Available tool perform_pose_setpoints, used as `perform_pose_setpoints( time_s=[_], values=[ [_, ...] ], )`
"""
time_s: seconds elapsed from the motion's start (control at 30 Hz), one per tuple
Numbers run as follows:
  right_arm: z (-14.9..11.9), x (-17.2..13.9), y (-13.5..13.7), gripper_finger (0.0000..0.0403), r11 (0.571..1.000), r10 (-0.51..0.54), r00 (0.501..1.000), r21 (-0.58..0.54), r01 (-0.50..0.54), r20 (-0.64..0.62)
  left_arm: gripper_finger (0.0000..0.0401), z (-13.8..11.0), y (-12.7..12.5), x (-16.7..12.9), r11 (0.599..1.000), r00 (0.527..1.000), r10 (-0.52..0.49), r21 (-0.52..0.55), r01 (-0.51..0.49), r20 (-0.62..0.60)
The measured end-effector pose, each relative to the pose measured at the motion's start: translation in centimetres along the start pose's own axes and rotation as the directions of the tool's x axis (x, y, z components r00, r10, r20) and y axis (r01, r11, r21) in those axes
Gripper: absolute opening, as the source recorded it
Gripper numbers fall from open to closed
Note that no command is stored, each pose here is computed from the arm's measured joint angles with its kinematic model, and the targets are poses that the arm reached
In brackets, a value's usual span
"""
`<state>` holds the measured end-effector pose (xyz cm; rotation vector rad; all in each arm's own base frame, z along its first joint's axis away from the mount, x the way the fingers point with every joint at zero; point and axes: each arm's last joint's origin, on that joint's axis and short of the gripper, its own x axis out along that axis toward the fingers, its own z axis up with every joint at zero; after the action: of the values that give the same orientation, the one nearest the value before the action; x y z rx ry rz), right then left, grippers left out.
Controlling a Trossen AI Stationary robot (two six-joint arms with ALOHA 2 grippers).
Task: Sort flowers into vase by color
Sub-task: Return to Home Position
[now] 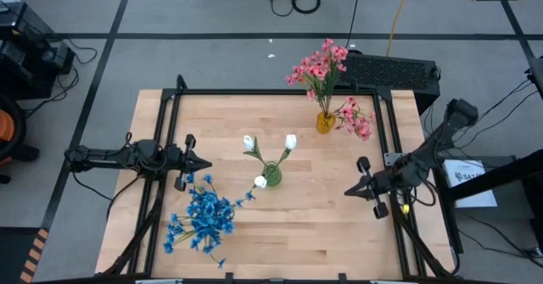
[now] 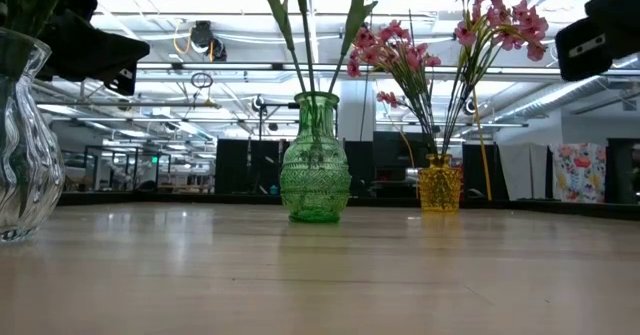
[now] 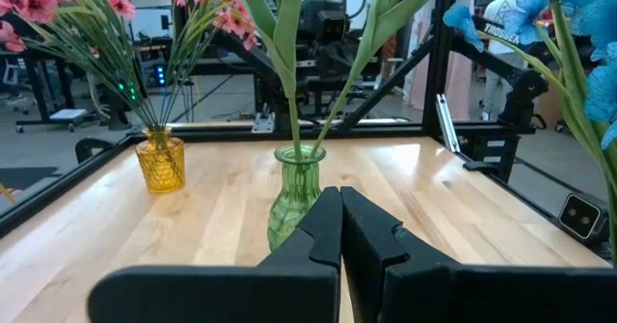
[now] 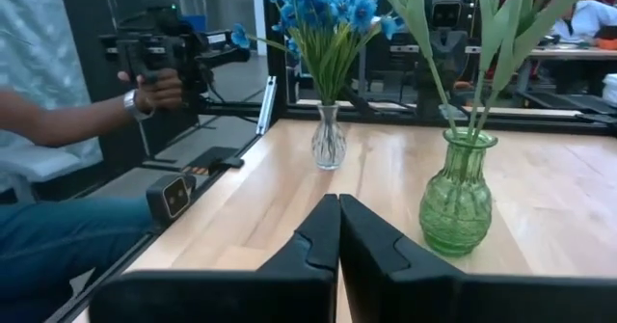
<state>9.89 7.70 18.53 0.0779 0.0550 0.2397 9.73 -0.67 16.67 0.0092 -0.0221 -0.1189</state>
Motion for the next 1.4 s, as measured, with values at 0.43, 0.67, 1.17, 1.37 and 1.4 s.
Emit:
perform_pose_setpoints(
  time_s=[0.43, 0.67, 1.17, 1.37, 1.4],
  values=[
    [-1.5, 0.5, -2.1, 0.0, 1.0, -0.013, 0.999, 0.008, 0.013, 0.037, 0.0004, 0.0, 0.0, 0.0, 1.0, 1.0, 0.0, 0.005, 0.0, 0.0],
    [-0.8, 0.5, -3.4, 0.0, 0.999, -0.02, 0.996, -0.025, 0.022, 0.088, 0.0004, 0.0, 0.0, 0.0, 1.0, 1.0, 0.0, -0.001, 0.0, 0.0],
    [-0.8, -0.9, -4.7, 0.0, 0.998, -0.05, 0.994, -0.028, 0.053, 0.1, 0.0004, 0.0, 0.0, 0.0, 1.0, 1.0, 0.0, -0.003, 0.0, 0.0],
    [-0.9, -1.4, -5.2, 0.0, 0.997, -0.063, 0.993, -0.036, 0.067, 0.101, 0.0004, 0.0, 0.0, 0.0, 1.0, 1.0, 0.0, -0.003, 0.0, 0.0],
    [-0.8, -1.5, -5.3, 0.0, 0.996, -0.075, 0.991, -0.039, 0.079, 0.109, 0.0004, 0.0, 0.0, 0.0, 1.0, 1.0, 0.0, -0.003, 0.0, 0.0]
  ],
)
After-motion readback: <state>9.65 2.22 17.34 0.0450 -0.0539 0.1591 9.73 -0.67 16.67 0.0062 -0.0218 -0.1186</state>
